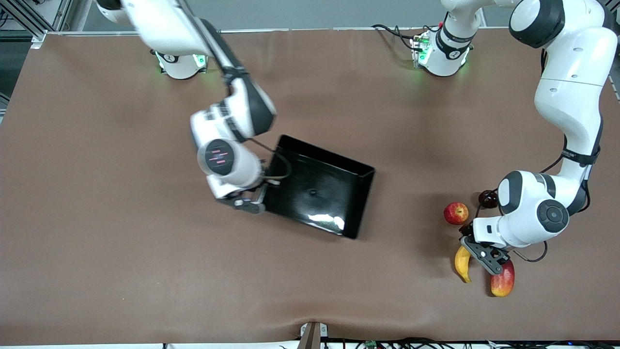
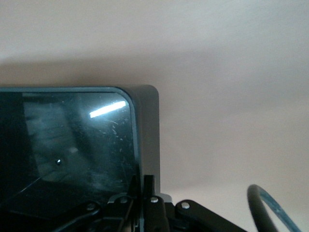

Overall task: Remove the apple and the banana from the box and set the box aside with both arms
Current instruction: 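Place the banana by the mango while the right gripper drags the tray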

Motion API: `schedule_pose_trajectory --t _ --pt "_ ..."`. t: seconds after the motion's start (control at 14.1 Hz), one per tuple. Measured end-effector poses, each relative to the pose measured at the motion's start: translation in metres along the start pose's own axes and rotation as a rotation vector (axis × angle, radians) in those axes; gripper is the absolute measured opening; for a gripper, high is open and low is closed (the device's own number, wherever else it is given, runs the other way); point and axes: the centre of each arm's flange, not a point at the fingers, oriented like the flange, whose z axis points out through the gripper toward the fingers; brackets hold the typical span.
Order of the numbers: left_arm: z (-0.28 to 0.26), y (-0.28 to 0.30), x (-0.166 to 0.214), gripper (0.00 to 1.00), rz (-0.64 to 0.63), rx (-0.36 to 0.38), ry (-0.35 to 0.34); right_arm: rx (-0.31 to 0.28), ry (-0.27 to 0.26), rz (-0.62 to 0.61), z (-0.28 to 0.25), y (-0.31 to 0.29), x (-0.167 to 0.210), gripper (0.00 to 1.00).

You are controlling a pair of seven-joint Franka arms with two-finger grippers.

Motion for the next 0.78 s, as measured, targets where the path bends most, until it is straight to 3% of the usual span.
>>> schedule_pose_trajectory --t 0.36,0.78 --pt "-0.069 0.003 0.013 1.00 -0.073 0.009 -0.036 0.028 -0.069 -0.041 -0.070 0.145 0.061 0.06" --pt "-0.156 0.042 0.032 1.00 -0.355 -0.009 -0.139 0.037 -0.059 -0.039 -0.091 0.323 0.116 0.06"
